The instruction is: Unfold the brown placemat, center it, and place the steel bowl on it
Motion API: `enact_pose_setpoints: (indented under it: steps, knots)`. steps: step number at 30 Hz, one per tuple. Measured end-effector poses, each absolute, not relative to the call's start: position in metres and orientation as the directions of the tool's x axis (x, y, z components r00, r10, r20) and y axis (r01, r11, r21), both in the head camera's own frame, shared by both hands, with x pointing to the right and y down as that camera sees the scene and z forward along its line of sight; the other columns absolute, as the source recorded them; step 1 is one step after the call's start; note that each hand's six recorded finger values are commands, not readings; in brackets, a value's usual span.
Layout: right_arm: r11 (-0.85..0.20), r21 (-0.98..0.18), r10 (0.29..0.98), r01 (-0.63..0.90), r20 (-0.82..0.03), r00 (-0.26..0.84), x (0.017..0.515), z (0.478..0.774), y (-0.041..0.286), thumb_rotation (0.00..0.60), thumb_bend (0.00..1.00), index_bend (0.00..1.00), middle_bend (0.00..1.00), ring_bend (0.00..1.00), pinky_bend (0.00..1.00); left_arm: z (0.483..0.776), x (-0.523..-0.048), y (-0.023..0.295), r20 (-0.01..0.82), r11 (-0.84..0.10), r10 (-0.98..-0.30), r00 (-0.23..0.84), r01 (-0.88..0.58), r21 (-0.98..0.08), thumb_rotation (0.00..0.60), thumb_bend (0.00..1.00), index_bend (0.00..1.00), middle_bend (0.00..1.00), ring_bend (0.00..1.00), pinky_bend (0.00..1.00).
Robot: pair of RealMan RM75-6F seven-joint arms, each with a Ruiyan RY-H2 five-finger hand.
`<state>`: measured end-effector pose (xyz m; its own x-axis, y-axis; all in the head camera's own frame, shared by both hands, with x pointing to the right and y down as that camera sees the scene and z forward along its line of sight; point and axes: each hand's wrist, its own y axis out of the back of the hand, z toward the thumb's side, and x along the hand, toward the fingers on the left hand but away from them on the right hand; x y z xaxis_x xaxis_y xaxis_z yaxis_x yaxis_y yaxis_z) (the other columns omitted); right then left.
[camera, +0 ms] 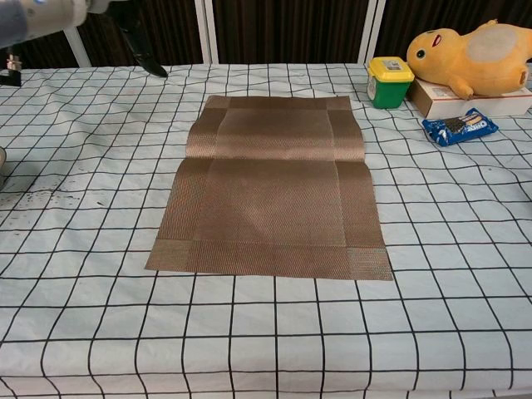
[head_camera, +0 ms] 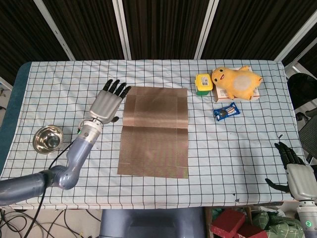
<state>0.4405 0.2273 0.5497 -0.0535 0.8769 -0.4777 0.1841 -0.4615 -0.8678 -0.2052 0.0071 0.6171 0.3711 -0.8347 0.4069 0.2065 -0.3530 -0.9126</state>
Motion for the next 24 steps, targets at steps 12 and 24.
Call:
enact_pose_setpoints:
  steps: [12, 24]
  knots:
    - [-0.446, -0.881, 0.887, 0.157, -0.459, -0.051, 0.44, 0.548, 0.226, 0.6, 0.03, 0.06, 0.02, 0.06, 0.2, 0.568, -0.332, 0.079, 0.366, -0.367, -0.912, 0.185, 0.031, -0.93, 0.6, 0.04, 0.09, 0.07, 0.02, 0.07]
    - [-0.439, -0.895, 0.894, 0.08, -0.427, 0.137, 0.412, 0.546, 0.22, 0.6, 0.0, 0.15, 0.04, 0.07, 0.2, 0.557, -0.428, 0.155, 0.372, -0.371, -0.928, 0.01, -0.105, -0.923, 0.6, 0.04, 0.09, 0.07, 0.02, 0.08]
